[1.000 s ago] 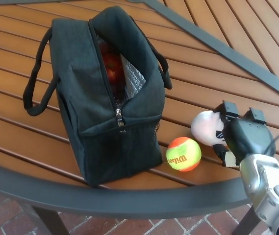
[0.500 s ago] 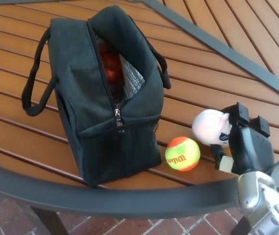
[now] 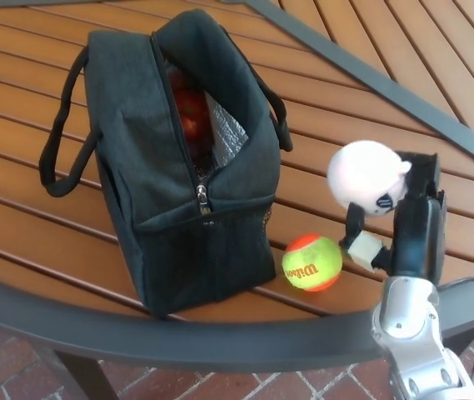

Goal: Pick up a rubric cube, an apple, a tennis ball, a soft toy, a bottle from the table and put it into the lunch box one by one

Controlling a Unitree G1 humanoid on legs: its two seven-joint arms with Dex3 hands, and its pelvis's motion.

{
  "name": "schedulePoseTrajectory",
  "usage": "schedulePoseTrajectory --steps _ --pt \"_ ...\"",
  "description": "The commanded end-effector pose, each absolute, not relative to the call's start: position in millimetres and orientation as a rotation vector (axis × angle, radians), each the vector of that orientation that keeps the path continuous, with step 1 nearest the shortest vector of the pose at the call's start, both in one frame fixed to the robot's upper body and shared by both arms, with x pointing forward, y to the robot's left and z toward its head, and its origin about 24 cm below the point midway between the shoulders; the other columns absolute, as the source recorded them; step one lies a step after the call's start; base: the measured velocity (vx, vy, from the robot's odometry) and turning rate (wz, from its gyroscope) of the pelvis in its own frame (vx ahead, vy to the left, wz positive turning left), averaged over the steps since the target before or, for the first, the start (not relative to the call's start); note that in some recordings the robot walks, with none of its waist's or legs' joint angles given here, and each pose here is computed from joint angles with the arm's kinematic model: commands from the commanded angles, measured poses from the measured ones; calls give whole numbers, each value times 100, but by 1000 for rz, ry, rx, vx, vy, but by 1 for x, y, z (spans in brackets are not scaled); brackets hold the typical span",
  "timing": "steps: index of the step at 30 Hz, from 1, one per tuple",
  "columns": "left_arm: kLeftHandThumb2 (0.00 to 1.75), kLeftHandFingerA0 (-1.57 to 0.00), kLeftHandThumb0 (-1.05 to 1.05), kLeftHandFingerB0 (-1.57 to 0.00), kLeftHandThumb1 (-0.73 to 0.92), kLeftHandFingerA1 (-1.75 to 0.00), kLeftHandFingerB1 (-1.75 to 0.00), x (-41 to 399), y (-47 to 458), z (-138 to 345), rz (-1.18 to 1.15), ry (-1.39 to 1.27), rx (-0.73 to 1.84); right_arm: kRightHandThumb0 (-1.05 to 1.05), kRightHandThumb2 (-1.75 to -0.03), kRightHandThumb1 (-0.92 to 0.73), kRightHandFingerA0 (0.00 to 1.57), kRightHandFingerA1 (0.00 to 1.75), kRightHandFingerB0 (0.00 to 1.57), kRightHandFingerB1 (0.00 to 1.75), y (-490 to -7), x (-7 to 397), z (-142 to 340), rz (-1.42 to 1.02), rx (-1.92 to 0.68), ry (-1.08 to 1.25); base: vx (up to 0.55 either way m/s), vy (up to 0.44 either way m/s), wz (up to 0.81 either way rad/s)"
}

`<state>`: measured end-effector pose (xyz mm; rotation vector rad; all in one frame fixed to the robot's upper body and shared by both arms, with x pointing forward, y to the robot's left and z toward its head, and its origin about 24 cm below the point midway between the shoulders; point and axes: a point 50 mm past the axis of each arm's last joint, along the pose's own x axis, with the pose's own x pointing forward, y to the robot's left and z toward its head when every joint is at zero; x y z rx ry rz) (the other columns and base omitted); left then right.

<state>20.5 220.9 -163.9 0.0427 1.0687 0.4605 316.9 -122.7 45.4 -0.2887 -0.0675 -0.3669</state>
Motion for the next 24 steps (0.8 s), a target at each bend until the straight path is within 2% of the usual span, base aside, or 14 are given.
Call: schedulePoseTrajectory --steps 1,4,5,7,8,14,15,18,19,20,21,24 --pt "119 -98 -14 -91 38 -134 -117 23 234 -158 481 998 71 -5 -142 -50 103 175 77 175 -148 316 96 -492 634 -140 0 0 0" --pt "115 -97 -16 -90 41 -134 -117 25 235 -158 478 997 71 -4 -147 -46 104 175 76 175 -147 321 115 -412 600 -201 0 0 0" --pt "114 -93 -20 -94 41 -139 -120 25 235 -158 471 1000 90 -11 -150 -38 105 175 80 173 -147 324 122 -377 550 -230 0 0 0" --pt "114 -93 -20 -94 41 -139 -120 25 235 -158 459 1002 118 -11 -150 -38 105 175 80 173 -146 326 131 -332 484 -263 0 0 0" --pt "113 -92 -17 -91 44 -146 -120 26 235 -158 467 1000 101 -14 -146 -42 104 175 79 175 -145 328 139 -274 434 -287 0 0 0" --pt "113 -95 -17 -92 45 -136 -119 24 236 -158 480 1003 74 -16 -145 -42 101 175 77 175 -140 331 159 -143 287 -322 0 0 0" --pt "114 -95 -18 -90 45 -135 -117 24 237 -158 479 1005 76 -20 -134 -45 100 175 83 167 -131 335 181 9 92 -381 0 0 0" --pt "114 -95 -18 -90 45 -135 -117 24 237 -158 479 1006 77 -20 -134 -45 100 175 83 167 -127 336 190 72 9 -397 0 0 0" --pt "117 -98 -13 -92 45 -130 -115 24 238 -157 492 992 38 -15 -140 -44 100 174 88 159 -117 338 201 150 -116 -444 0 0 0" --pt "117 -98 -13 -92 45 -130 -115 24 238 -157 496 987 27 -15 -140 -44 100 174 88 159 -114 338 204 172 -153 -456 0 0 0" --pt "115 -104 -18 -95 46 -122 -113 24 238 -157 493 988 21 -16 -138 -44 99 173 87 160 -112 339 206 189 -210 -462 0 0 0" --pt "115 -104 -18 -95 46 -122 -113 24 237 -157 490 989 19 -16 -138 -44 99 173 87 160 -112 339 206 195 -229 -459 0 0 0"
